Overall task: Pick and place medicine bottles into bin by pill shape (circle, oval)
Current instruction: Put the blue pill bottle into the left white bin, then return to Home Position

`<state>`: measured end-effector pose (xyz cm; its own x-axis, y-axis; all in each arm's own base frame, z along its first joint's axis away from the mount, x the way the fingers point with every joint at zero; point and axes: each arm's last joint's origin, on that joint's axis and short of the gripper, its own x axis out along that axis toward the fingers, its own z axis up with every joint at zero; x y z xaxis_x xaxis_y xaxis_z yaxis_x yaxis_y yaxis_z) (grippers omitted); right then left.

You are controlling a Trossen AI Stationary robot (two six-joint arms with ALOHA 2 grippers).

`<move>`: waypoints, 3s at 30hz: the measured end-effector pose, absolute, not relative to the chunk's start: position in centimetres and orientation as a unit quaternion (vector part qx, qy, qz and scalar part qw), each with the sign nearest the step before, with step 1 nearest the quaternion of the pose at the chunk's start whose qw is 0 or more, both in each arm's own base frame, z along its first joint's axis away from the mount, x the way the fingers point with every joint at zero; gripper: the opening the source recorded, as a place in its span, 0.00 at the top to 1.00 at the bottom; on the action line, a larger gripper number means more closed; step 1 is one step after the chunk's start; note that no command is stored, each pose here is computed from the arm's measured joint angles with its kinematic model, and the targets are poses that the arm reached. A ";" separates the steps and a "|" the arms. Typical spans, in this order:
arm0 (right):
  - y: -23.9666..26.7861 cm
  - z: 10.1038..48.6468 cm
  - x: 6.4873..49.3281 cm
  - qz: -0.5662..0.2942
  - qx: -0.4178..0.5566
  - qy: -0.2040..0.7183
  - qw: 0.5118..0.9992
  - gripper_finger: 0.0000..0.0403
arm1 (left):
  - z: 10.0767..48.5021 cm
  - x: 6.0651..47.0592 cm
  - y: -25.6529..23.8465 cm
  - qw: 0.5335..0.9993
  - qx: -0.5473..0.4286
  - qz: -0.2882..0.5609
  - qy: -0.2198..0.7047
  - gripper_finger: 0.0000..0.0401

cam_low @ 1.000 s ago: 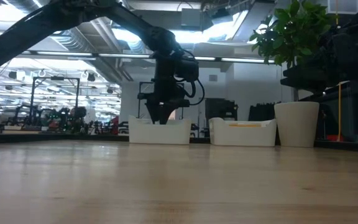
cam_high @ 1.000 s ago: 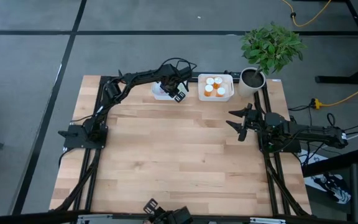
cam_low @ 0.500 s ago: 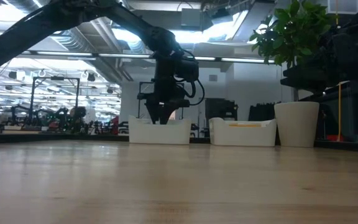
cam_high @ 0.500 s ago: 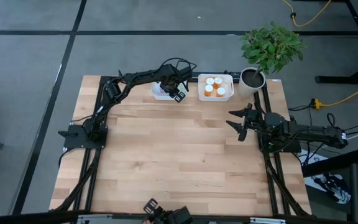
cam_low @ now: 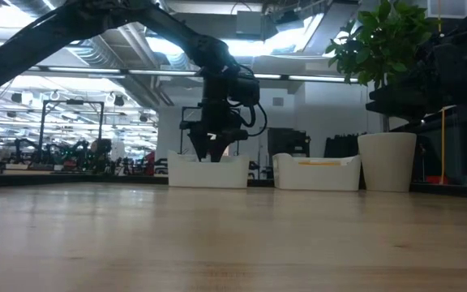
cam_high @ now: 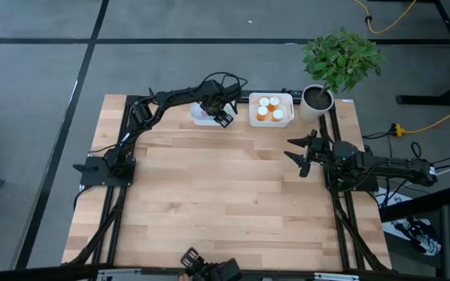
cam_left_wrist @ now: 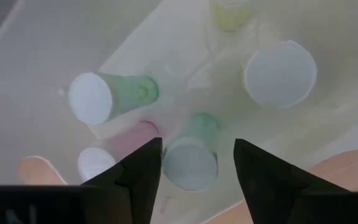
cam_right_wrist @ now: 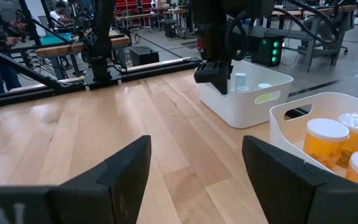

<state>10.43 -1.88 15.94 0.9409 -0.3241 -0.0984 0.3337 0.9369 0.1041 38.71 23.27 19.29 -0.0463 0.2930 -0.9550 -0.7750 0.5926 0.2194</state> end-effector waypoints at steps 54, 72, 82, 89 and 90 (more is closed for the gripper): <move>-1.9 15.9 10.4 -0.167 0.060 0.040 0.983 0.37 | 29.2 18.8 3.1 0.885 -0.113 0.204 0.402 0.52; -1.9 15.9 10.4 -0.167 0.059 0.040 0.983 0.37 | 21.4 10.4 2.0 0.980 -0.100 0.168 0.038 0.52; -1.9 15.9 10.4 -0.167 0.059 0.040 0.983 0.37 | 17.2 10.6 2.0 0.983 -0.081 0.164 -0.004 0.52; -1.9 15.9 10.4 -0.167 0.059 0.040 0.983 0.37 | 15.9 10.6 2.0 0.982 -0.083 0.169 0.031 0.52; -1.9 15.9 10.4 -0.167 0.060 0.040 0.983 0.37 | 15.8 10.6 2.0 0.982 -0.082 0.169 0.037 0.52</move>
<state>10.43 -1.88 15.94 0.9409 -0.3241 -0.0984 0.3337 0.9369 0.1041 10.62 2.03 15.82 0.9401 0.3258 -0.1002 -0.3379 0.9294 -0.1482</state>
